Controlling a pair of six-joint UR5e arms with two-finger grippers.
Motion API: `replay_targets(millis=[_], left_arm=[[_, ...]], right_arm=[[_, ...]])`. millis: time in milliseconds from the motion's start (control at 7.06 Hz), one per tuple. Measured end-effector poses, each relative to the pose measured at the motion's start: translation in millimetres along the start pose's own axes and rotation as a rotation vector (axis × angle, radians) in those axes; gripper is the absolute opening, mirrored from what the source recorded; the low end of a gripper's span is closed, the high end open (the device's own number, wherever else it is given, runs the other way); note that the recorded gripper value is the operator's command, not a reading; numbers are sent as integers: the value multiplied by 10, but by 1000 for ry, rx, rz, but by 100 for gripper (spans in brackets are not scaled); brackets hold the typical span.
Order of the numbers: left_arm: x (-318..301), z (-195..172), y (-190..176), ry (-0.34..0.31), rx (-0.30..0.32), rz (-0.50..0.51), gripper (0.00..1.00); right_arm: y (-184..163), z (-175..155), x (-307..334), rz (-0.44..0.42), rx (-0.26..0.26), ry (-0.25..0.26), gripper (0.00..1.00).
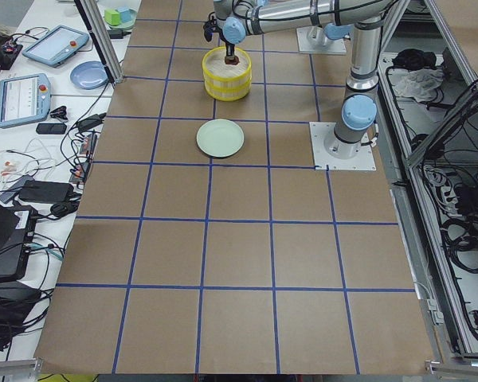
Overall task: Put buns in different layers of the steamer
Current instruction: 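Lower brown bun into top tier with left gripper while right gripper rises away, then open left gripper to release the brown bun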
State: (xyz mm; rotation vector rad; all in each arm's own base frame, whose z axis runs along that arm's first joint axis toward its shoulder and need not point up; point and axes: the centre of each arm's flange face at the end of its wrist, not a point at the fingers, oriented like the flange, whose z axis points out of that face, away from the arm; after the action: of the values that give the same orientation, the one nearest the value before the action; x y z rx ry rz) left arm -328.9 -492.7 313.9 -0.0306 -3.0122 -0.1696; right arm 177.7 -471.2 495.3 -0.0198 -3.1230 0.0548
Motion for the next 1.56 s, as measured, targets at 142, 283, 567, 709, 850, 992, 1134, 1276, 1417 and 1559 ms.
replay_targets(millis=[142, 283, 567, 709, 850, 992, 1134, 1276, 1417, 1559], left_arm=[[13, 43, -16, 3, -4, -1, 100], [19, 64, -22, 7, -8, -1, 100], [23, 74, -15, 9, -16, -1, 100], [20, 54, -10, 8, -13, 3, 100], [-10, -30, -22, 9, 4, 9, 100], [-128, -168, -77, 13, 28, 11, 100], [-376, -347, -157, 16, 47, 20, 100], [-656, -586, -197, 15, 65, 28, 100], [-906, -872, -181, -5, 76, 24, 100], [-1115, -1155, -120, -47, 75, 19, 100]], right_arm=[[2, 0, -4, -1, 0, -1, 100], [3, 0, -7, -1, 0, -1, 100], [4, 6, -8, -1, -1, -2, 100], [5, 7, -8, -1, -2, -2, 100], [6, 7, -11, -2, -1, -3, 100], [6, 6, -15, -2, 0, -4, 100], [6, 6, -16, -3, 0, -3, 100], [7, 6, -18, -3, 0, -3, 100], [9, 8, -21, -4, -1, -3, 100], [9, 9, -21, -4, -1, -3, 100]])
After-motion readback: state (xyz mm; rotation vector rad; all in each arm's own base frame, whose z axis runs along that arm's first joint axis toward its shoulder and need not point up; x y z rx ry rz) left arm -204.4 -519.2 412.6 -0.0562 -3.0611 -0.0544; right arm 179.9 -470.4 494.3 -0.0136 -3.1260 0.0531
